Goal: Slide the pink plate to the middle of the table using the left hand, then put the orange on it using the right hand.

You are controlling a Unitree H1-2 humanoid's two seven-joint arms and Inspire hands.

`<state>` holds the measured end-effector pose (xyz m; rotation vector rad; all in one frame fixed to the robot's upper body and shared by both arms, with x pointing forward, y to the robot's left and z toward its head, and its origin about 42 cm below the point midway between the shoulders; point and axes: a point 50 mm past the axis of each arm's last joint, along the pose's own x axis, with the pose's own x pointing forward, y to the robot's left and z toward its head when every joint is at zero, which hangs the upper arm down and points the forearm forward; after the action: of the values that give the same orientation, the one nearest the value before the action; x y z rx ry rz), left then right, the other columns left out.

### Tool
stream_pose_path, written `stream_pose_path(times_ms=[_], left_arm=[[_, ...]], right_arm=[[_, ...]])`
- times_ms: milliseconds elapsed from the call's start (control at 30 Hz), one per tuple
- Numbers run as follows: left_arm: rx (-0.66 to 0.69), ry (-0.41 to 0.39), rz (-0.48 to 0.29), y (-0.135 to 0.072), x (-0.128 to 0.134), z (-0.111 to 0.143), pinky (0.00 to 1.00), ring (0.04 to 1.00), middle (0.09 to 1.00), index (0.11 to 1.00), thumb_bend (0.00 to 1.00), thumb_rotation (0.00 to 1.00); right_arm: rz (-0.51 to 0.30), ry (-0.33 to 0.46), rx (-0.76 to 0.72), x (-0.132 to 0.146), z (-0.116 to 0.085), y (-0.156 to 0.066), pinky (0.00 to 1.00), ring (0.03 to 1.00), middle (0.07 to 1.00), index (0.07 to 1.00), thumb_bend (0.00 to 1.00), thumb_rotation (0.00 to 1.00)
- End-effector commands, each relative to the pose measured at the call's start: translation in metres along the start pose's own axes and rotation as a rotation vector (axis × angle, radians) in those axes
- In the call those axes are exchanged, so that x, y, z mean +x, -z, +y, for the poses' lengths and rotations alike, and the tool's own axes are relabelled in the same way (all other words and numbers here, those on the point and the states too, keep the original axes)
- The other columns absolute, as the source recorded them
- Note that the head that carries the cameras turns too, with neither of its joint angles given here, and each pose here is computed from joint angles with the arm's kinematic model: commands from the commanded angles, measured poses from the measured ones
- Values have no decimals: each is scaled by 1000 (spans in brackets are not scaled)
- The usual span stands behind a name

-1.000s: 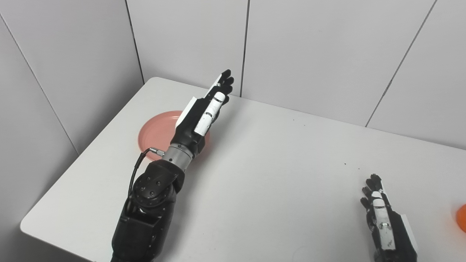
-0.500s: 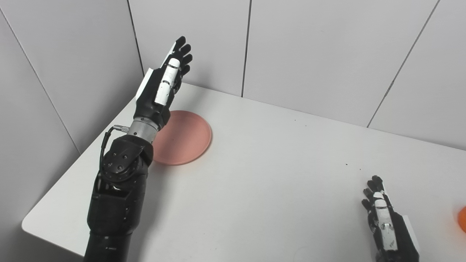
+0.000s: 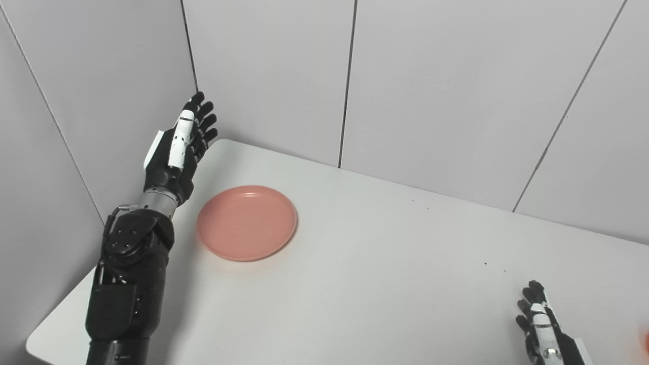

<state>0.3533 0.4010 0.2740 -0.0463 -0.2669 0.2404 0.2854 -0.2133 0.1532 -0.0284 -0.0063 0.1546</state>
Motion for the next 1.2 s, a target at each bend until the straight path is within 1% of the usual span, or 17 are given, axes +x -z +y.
stream_pose_path(times_ms=[0,267,433,567,700,933,1067,1167], left_arm=[[8,6,-96,-23,10,6,951,953,956,939,360,1000],[-1,-35,-39,-13,10,17,940,933,932,921,333,1000],[-8,-58,8,-3,8,25,932,926,925,914,309,1000],[3,-52,36,6,8,30,931,925,921,915,305,1000],[2,-63,69,18,9,36,937,925,921,921,293,1000],[-72,-92,149,45,10,46,933,925,920,919,299,1000],[-82,-100,163,56,8,50,930,923,919,917,294,1000],[-93,-106,172,61,8,52,936,923,920,919,296,1000]], right_arm=[[-63,2,-2,4,-1,-16,1000,1000,1000,1000,0,1000],[-68,0,8,4,-1,-16,1000,1000,1000,1000,0,1000],[-64,0,5,4,-1,-19,1000,1000,1000,1000,0,1000],[-62,2,-8,3,-1,-19,1000,1000,1000,1000,0,1000],[-56,0,-3,2,0,-21,1000,1000,1000,1000,0,1000],[-63,-6,-2,2,0,-20,1000,1000,1000,1000,0,1000],[-63,-4,-8,2,0,-20,1000,1000,1000,1000,0,1000],[-64,-6,-14,2,-1,-21,1000,1000,1000,1000,0,1000]])
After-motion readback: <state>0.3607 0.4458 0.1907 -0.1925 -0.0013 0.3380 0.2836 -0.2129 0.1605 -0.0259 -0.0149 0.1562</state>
